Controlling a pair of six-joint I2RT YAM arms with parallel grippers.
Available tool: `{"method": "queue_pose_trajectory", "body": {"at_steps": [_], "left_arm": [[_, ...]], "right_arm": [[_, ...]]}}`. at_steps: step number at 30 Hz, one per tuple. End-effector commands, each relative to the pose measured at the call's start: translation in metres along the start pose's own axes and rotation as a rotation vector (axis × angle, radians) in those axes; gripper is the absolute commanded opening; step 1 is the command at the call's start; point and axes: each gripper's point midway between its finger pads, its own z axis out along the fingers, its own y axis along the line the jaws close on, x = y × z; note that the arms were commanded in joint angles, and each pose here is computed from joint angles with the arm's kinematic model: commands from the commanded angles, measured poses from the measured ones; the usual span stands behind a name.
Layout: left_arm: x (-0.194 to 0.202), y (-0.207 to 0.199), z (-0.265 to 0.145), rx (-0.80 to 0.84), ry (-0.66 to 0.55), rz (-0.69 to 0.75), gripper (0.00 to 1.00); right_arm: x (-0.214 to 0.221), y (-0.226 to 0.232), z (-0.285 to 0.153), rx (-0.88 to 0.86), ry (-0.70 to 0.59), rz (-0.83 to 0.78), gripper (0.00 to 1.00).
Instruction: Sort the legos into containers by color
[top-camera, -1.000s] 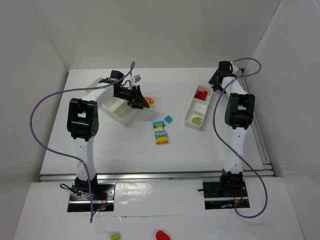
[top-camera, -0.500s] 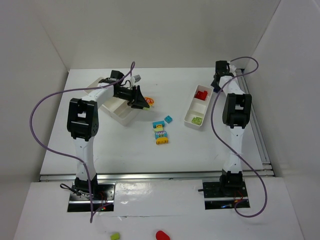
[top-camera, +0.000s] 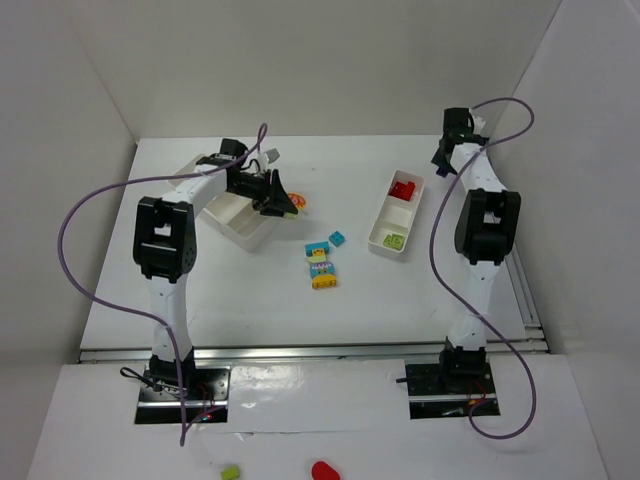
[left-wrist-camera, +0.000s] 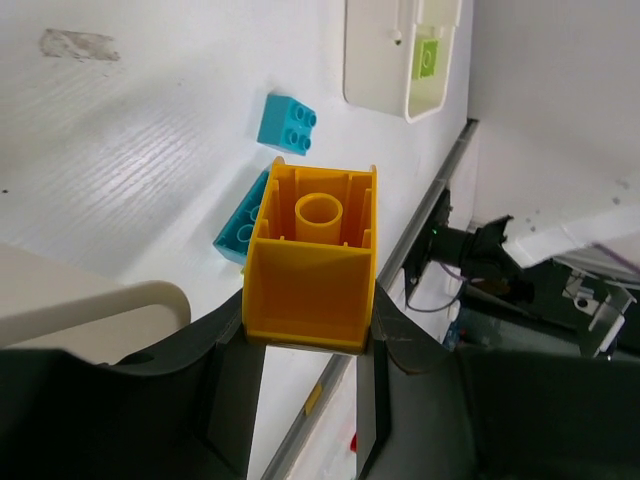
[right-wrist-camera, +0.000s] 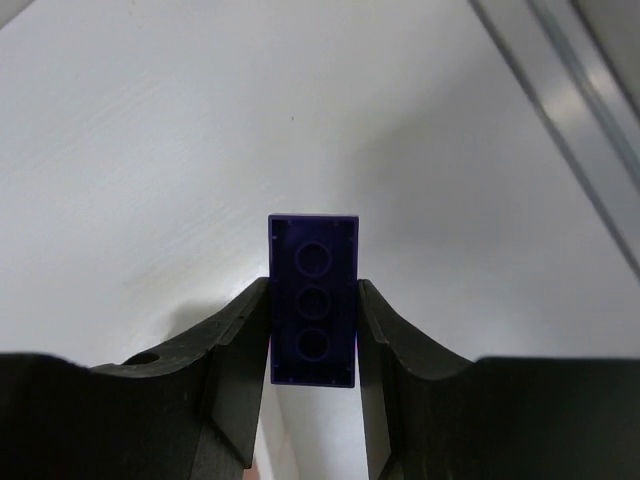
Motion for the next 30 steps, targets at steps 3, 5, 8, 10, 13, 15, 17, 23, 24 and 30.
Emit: {"method": "queue_pose_trajectory", "body": {"at_steps": [3,5,8,10,13,15,17,23,24,30], "left_arm": [[-0.022,-0.03,-0.027,-0.073,-0.105,0.076,0.0],[-0.023,-0.036,-0.03,-0.071,-0.113,0.087,0.0],[-0.021,-0.041,-0.033,-0.069,-0.118,0.082,0.0],[-0.019,-0.048,-0.033,-0.064,-0.118,0.086,0.0],[-0.016,-0.054,-0.031,-0.06,-0.109,0.092,0.0],[-0.015,-0.062,-0.032,-0.064,-0.116,0.112,0.0],[-0.012,-0.066,-0.031,-0.07,-0.11,0.115,0.0],[-0.011,-0.08,-0.03,-0.075,-0.118,0.132,0.0],[-0.011,-0.08,-0.03,-0.075,-0.118,0.132,0.0],[-0.005,-0.091,-0.022,-0.065,-0.092,0.146,0.0]], "right_arm": [[-0.017,0.008,-0.106,-0.064,-0.071,-0.099,0.16],[-0.003,0.024,-0.138,-0.119,-0.067,-0.143,0.16],[0.033,0.034,-0.159,-0.157,-0.023,-0.191,0.16],[0.068,0.041,-0.16,-0.19,0.046,-0.24,0.18],[0.087,0.039,-0.159,-0.198,0.086,-0.266,0.2],[0.103,0.033,-0.147,-0.167,0.143,-0.306,0.21],[0.116,0.034,-0.146,-0.173,0.173,-0.339,0.21],[0.12,0.036,-0.154,-0.204,0.142,-0.361,0.43],[0.123,0.037,-0.152,-0.213,0.145,-0.36,0.49],[0.129,0.045,-0.141,-0.238,0.141,-0.354,0.67]]}}
